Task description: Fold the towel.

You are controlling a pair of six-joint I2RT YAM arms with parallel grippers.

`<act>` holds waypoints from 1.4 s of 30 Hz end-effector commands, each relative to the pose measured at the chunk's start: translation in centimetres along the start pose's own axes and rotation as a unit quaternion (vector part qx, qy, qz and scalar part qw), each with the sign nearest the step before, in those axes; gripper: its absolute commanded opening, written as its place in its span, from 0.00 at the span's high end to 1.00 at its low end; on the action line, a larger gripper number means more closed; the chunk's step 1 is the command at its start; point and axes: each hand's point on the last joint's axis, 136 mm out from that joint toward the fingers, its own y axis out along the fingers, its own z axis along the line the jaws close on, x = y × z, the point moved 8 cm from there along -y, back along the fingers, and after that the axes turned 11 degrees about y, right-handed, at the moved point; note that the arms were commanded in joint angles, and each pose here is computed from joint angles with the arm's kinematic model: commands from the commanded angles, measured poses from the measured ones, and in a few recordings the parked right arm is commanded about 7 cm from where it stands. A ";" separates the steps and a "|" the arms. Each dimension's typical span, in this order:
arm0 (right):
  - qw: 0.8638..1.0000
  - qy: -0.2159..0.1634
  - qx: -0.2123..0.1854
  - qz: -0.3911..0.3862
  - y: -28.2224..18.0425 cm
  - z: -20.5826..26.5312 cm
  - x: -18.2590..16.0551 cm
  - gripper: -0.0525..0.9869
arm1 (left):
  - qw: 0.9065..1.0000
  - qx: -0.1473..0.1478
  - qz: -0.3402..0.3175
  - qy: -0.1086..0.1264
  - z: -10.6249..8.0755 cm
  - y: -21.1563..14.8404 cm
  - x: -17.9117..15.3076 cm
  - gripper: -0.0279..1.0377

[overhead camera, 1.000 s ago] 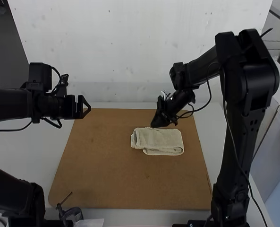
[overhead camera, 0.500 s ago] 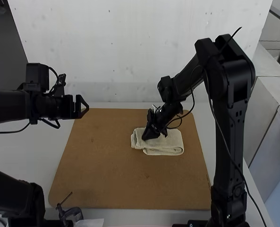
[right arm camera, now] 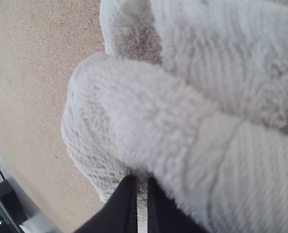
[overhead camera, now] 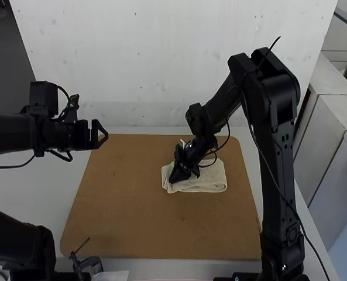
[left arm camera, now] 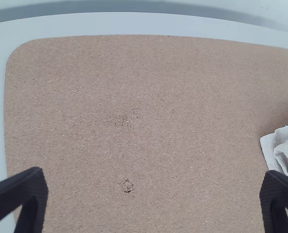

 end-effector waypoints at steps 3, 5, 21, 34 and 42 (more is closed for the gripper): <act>0.999 -0.009 0.016 -0.035 -2.8 1.6 0.5 0.93 | 1.000 -0.006 -0.015 0.002 -0.1 -0.5 0.3 0.05; 0.999 -0.014 0.023 -0.045 -4.1 2.4 0.3 0.86 | 1.000 -0.007 -0.015 0.002 -0.1 -0.5 0.4 0.05; 0.996 0.001 0.021 -0.087 -9.8 -1.6 0.6 0.42 | 1.000 -0.011 -0.016 0.003 -0.4 -0.4 0.4 0.05; 0.908 -0.071 0.031 -0.412 -24.8 -1.5 -1.5 0.01 | 0.988 0.035 -0.152 0.005 -0.6 -3.6 3.3 0.05; 0.819 -0.057 0.007 -0.570 -28.4 -5.0 -5.8 0.01 | 0.969 0.078 -0.232 0.037 -1.4 -6.3 2.9 0.05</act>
